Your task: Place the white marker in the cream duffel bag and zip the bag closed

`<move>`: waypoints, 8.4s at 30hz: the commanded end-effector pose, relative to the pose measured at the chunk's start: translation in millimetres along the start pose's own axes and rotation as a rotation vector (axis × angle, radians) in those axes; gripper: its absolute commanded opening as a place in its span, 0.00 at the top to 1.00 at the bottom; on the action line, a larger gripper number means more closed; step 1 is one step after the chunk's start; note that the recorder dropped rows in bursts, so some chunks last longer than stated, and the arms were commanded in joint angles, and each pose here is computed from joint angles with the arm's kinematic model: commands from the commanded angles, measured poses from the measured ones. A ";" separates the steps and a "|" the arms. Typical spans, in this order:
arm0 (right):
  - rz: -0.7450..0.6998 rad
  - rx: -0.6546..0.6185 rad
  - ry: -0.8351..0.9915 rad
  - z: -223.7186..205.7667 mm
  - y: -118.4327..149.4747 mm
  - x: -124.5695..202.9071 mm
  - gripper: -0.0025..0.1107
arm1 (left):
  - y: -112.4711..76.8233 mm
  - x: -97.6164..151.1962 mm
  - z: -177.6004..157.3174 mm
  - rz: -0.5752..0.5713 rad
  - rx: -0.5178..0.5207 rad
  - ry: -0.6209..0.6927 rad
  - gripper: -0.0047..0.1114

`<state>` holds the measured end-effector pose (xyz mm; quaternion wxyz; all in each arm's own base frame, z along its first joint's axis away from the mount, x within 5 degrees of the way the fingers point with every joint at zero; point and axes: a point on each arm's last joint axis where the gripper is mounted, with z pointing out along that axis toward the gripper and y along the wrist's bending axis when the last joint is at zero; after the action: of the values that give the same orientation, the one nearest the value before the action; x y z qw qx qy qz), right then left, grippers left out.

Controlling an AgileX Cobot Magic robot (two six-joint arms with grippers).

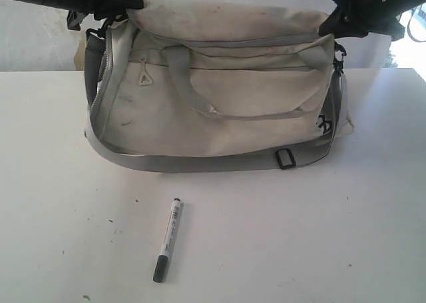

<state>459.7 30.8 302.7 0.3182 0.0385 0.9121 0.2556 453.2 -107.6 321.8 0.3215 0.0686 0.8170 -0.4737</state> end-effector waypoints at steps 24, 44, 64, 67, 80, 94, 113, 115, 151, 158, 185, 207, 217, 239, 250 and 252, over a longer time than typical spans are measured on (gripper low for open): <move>0.100 0.114 -0.082 -27.5 -45.7 -16.3 0.98 | -35.7 53.3 27.6 -0.034 0.155 0.020 0.96; -0.035 0.078 0.123 10.0 -55.4 6.4 0.98 | -8.9 78.4 45.1 0.171 -0.108 0.063 0.96; -0.065 0.023 0.210 -6.1 -29.5 11.9 0.55 | 31.6 64.4 9.9 -0.069 -0.301 0.078 0.26; -0.067 0.016 0.230 -5.6 -27.4 14.0 0.55 | 39.3 56.4 -0.2 -0.156 -0.316 0.028 0.26; -0.173 -0.049 0.296 17.2 23.6 31.9 0.55 | 70.1 42.3 -14.8 -0.411 -0.356 -0.137 0.26; -0.316 0.070 0.295 -4.4 31.8 29.0 0.55 | 131.6 40.2 -13.5 -0.686 -0.142 -0.258 0.26; -0.353 0.181 0.323 -36.0 35.0 28.9 0.55 | 156.4 -30.0 -6.6 -0.223 -0.266 -0.125 0.32; -0.353 0.181 0.323 -36.0 35.0 28.9 0.55 | 156.2 -30.9 -1.5 -0.183 -0.252 -0.070 0.32; -0.335 0.182 0.321 -36.0 35.1 28.9 0.59 | 159.8 -3.2 93.9 -0.067 -0.212 -0.040 0.41; -0.335 0.182 0.321 -36.0 35.1 28.9 0.59 | 155.6 -0.2 103.1 0.006 -0.215 -0.040 0.43; -0.335 0.182 0.321 -36.0 35.1 28.9 0.59 | 113.8 -26.2 75.8 0.632 -0.272 0.008 0.96; -0.334 0.180 0.320 -36.0 35.3 29.0 0.59 | 125.1 -29.5 72.1 0.354 -0.399 -0.046 0.52; -0.333 0.178 0.320 -35.9 35.5 29.0 0.59 | 118.5 -25.3 69.0 0.174 -0.331 0.002 0.52; -0.322 0.179 0.319 -35.9 35.6 29.0 0.59 | 126.8 -22.1 70.3 0.210 -0.385 0.025 0.77; -0.322 0.179 0.319 -35.9 35.6 29.0 0.59 | 128.2 -15.9 76.1 0.219 -0.374 0.045 0.77; -0.322 0.179 0.319 -35.9 35.6 29.0 0.59 | 127.7 -15.7 76.8 0.220 -0.373 0.046 0.77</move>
<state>414.0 52.7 322.4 0.1962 -0.1220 0.9653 0.1219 554.5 -95.3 208.6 0.3539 0.1074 0.8885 -0.2718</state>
